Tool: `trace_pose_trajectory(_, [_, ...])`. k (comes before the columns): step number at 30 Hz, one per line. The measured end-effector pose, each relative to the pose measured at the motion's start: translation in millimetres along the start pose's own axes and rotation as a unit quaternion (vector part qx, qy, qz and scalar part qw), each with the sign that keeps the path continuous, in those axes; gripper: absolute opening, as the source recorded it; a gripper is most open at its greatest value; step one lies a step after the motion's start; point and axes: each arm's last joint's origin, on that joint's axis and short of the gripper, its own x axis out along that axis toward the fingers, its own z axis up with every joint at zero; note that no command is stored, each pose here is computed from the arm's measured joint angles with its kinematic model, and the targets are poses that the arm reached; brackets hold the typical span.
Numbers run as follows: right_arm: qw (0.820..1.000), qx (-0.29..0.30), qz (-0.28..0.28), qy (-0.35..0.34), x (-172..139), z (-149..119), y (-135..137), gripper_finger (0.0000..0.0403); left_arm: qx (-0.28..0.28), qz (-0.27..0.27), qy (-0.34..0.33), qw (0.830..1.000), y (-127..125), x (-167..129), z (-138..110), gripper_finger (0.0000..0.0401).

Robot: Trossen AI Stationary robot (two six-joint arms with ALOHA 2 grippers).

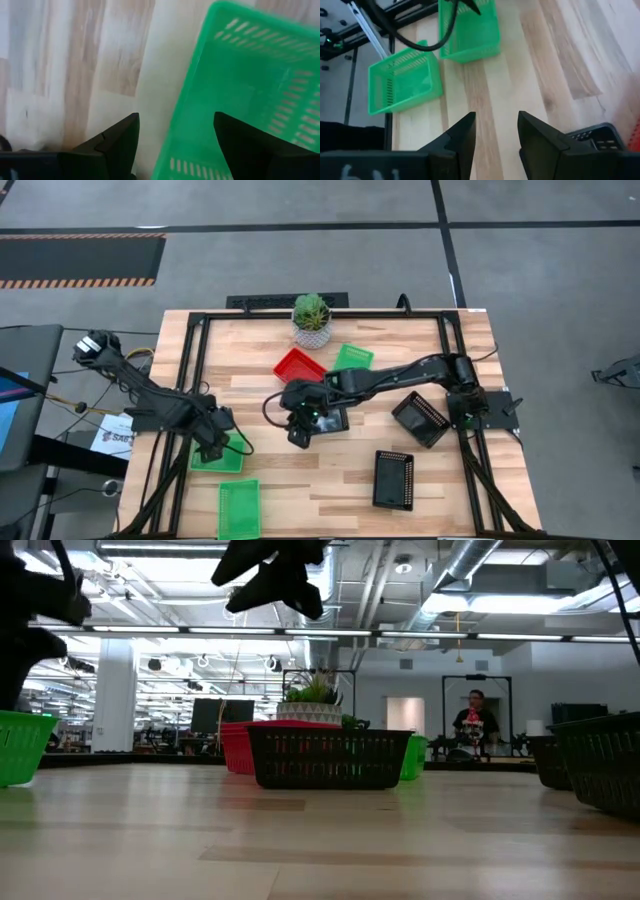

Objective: Stack baskets by color
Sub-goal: Stack the top left green bin on the right green bin

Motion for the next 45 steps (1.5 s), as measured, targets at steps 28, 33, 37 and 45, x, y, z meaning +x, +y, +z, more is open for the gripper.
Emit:
trace_pose_trajectory(28, [0.996, 0.034, -0.087, 0.001, -64.1, -5.4, 11.9, 0.0146, -0.222, 0.063, -0.072, 0.970, 21.1, -8.1, 24.1, 0.0000])
trace_pose_trajectory(33, [0.988, 0.070, -0.131, -0.047, -98.6, -4.2, 17.8, 0.0149, -0.329, 0.083, -0.205, 0.918, 21.1, -45.4, 44.1, 0.0000])
trace_pose_trajectory(37, [0.972, 0.103, -0.187, -0.095, -115.0, -6.9, 23.2, 0.0160, -0.374, 0.091, -0.328, 0.863, 23.4, -80.5, 62.3, 0.0000])
trace_pose_trajectory(45, [0.942, 0.161, -0.237, -0.176, -119.6, -1.3, 21.3, 0.0223, -0.377, 0.119, -0.461, 0.794, 31.4, -134.2, 84.9, 0.0000])
